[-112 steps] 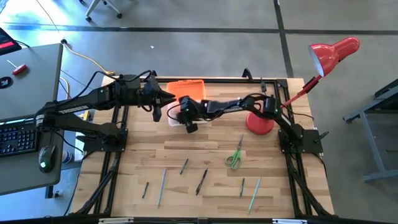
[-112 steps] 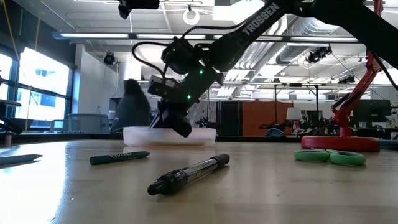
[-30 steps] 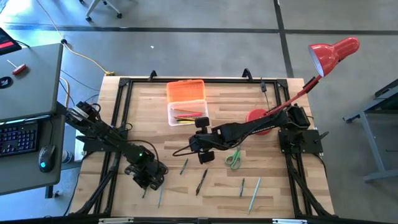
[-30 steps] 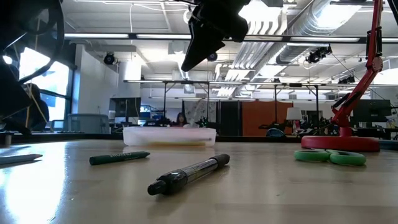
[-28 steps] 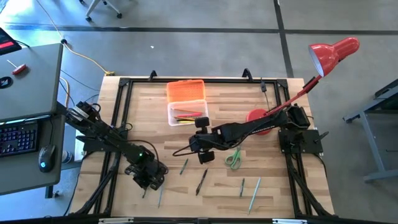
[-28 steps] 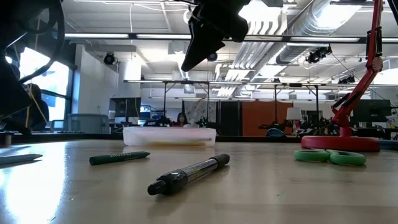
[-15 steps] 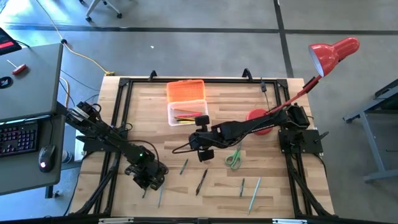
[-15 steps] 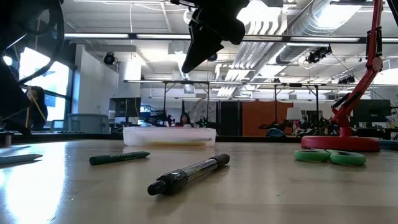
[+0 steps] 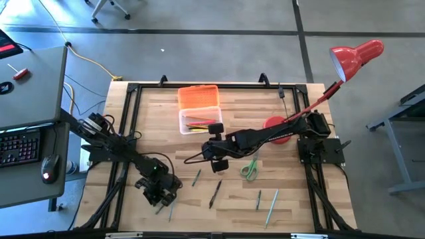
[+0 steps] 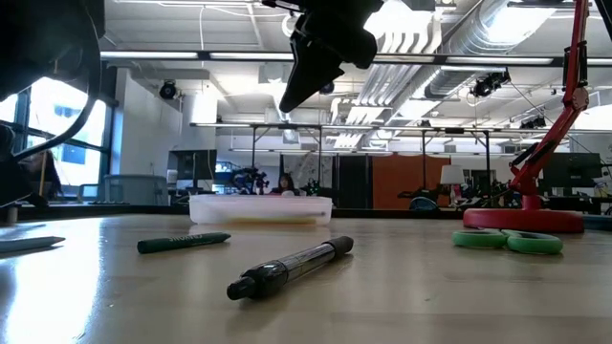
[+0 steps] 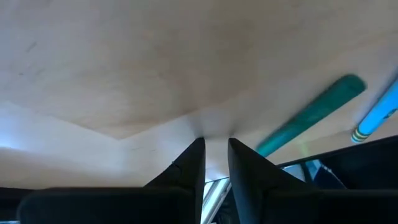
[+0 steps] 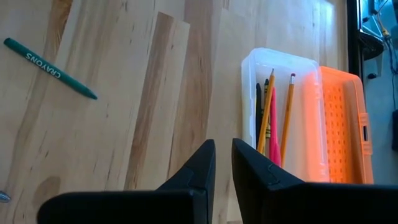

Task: Pick & place school supplies into a supply box
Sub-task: Put the left dark green crayon into the orange supply box

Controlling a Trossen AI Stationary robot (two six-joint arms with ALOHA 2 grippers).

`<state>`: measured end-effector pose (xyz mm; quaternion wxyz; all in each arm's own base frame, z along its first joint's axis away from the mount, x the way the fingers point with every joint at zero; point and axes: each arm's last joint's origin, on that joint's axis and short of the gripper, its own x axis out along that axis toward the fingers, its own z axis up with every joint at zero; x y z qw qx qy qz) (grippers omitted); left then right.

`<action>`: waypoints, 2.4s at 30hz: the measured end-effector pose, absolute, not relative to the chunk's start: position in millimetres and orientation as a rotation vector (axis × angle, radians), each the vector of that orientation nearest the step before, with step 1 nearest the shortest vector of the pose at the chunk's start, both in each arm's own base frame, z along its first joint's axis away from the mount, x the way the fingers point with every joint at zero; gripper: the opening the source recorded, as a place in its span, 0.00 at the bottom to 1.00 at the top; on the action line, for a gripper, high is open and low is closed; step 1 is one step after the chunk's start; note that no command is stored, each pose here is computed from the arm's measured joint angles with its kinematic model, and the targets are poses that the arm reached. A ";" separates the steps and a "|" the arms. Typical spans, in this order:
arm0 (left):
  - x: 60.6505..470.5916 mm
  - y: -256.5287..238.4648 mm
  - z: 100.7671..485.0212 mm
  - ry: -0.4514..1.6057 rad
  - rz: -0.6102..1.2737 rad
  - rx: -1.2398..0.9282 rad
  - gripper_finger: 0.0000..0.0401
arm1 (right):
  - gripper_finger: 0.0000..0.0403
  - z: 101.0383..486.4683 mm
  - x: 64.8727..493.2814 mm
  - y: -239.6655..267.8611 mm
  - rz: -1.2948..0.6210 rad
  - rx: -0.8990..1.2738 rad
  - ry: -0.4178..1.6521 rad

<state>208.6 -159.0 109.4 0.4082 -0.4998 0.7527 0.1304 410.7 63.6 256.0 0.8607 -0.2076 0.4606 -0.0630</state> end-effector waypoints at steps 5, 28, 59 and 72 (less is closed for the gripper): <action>212.0 -161.8 112.2 1.890 0.257 -1.236 0.25 | 0.08 256.0 410.7 63.5 -0.132 -0.437 0.967; 188.9 -240.2 157.5 1.100 0.473 -0.835 0.25 | 0.08 256.0 410.6 63.5 -0.135 -0.432 0.967; 186.0 -247.9 109.9 1.008 0.606 -0.649 0.03 | 0.08 256.2 411.4 63.7 -0.143 -0.410 0.957; 217.2 -198.1 108.0 0.918 0.819 -0.496 0.11 | 0.08 256.0 411.5 64.8 -0.109 -0.386 0.958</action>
